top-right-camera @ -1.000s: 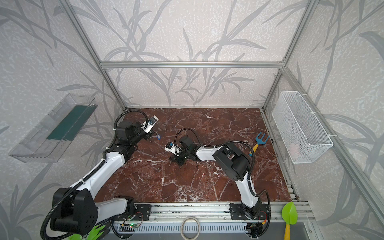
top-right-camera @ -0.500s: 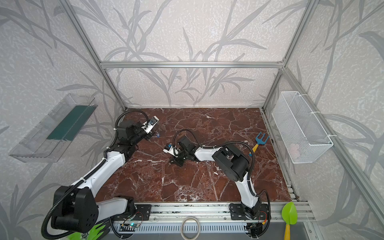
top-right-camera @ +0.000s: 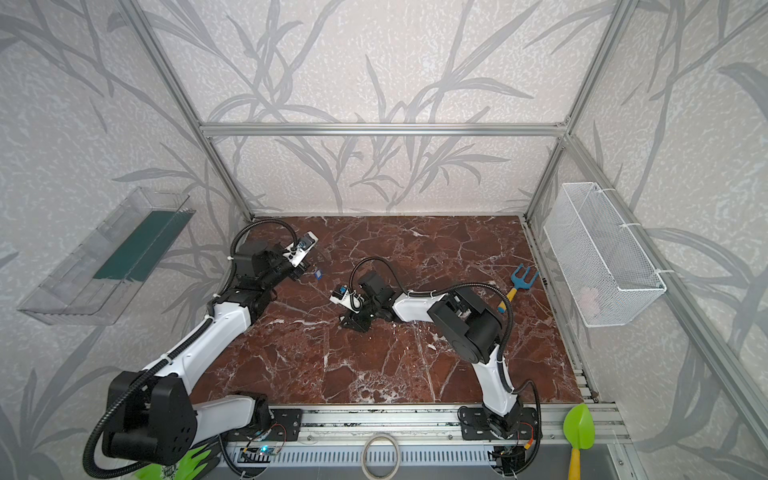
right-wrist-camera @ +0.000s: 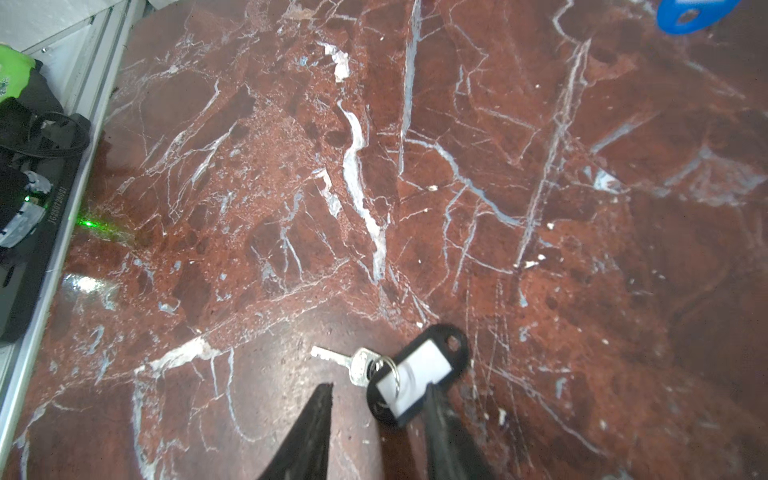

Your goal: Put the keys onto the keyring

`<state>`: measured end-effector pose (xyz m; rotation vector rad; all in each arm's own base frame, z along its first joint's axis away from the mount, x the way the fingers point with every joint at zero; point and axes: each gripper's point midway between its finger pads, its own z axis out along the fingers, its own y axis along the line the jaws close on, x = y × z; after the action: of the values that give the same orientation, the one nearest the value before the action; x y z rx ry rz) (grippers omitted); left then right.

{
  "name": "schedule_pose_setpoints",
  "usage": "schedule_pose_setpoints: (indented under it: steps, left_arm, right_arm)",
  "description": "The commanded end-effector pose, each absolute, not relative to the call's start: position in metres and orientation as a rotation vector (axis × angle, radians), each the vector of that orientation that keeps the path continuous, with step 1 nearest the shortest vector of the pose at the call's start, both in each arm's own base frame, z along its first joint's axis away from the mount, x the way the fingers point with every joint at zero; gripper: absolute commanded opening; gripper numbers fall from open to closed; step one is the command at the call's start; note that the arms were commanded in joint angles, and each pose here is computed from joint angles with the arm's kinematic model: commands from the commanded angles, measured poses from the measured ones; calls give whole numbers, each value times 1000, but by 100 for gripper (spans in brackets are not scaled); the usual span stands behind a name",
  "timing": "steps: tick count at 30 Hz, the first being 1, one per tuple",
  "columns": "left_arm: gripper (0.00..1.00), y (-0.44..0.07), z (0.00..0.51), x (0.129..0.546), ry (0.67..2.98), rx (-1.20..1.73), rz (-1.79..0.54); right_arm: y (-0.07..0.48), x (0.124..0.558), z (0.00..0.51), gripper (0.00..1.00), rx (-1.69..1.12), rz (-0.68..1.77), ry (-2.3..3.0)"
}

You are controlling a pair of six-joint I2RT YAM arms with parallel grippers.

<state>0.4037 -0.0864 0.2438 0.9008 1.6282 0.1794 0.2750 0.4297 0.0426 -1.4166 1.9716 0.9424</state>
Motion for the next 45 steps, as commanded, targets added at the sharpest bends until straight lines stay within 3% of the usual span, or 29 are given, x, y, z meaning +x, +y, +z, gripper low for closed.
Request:
schedule_pose_setpoints:
  steps: [1, 32, 45]
  left_arm:
    - [0, -90, 260, 407, 1577, 890, 174]
    - [0, -89, 259, 408, 1587, 893, 183]
    - [0, -89, 256, 408, 1592, 902, 188]
  right_arm:
    - [436, 276, 55, 40, -1457, 967, 1931]
    - [446, 268, 22, 45, -1576, 951, 1987]
    - [440, 256, 15, 39, -1641, 861, 1955]
